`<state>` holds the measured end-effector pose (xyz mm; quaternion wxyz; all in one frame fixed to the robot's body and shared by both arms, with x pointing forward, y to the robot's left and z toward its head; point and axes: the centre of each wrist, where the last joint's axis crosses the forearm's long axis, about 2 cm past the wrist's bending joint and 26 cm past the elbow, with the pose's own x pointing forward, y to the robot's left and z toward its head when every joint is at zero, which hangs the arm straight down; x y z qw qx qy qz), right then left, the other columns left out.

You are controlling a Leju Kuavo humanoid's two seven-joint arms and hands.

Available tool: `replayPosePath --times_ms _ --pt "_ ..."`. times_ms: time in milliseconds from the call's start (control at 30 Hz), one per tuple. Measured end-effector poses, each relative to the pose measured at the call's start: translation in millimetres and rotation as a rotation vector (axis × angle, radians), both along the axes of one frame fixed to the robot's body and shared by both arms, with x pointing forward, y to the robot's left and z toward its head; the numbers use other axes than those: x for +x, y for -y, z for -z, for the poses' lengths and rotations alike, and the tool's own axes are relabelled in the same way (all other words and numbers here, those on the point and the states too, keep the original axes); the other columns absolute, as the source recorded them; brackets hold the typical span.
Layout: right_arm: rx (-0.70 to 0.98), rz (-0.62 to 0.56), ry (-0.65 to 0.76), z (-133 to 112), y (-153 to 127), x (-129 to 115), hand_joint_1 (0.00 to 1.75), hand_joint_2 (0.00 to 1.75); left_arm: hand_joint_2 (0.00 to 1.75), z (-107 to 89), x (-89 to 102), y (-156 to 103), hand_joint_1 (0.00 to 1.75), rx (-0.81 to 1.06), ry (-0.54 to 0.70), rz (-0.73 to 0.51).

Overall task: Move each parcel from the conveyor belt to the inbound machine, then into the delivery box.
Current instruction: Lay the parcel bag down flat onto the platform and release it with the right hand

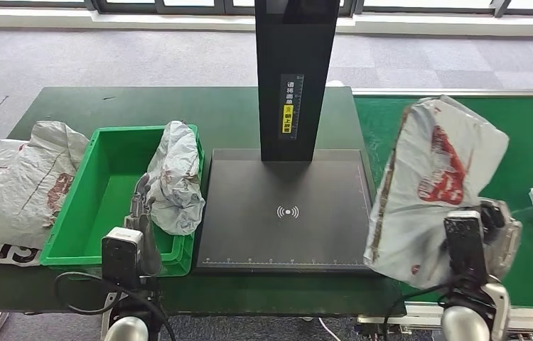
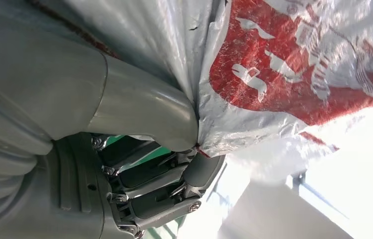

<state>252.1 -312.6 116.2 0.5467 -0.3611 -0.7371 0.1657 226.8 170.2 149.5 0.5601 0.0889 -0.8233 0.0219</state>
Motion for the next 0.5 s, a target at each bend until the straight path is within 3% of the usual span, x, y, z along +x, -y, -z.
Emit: replayPosePath --times_ms 100,200,500 --pt "0.088 -0.115 -0.05 10 -50 20 1.75 1.75 0.0 -1.7 4.5 7 0.0 0.0 -0.004 0.014" --pt "0.125 -0.189 -0.081 13 -81 32 1.75 1.75 0.0 0.2 6.4 10 0.0 -0.002 -0.014 0.016" --pt "0.177 -0.296 -0.147 13 -117 62 1.75 1.75 0.0 2.9 20.5 13 0.0 -0.016 -0.016 0.019"
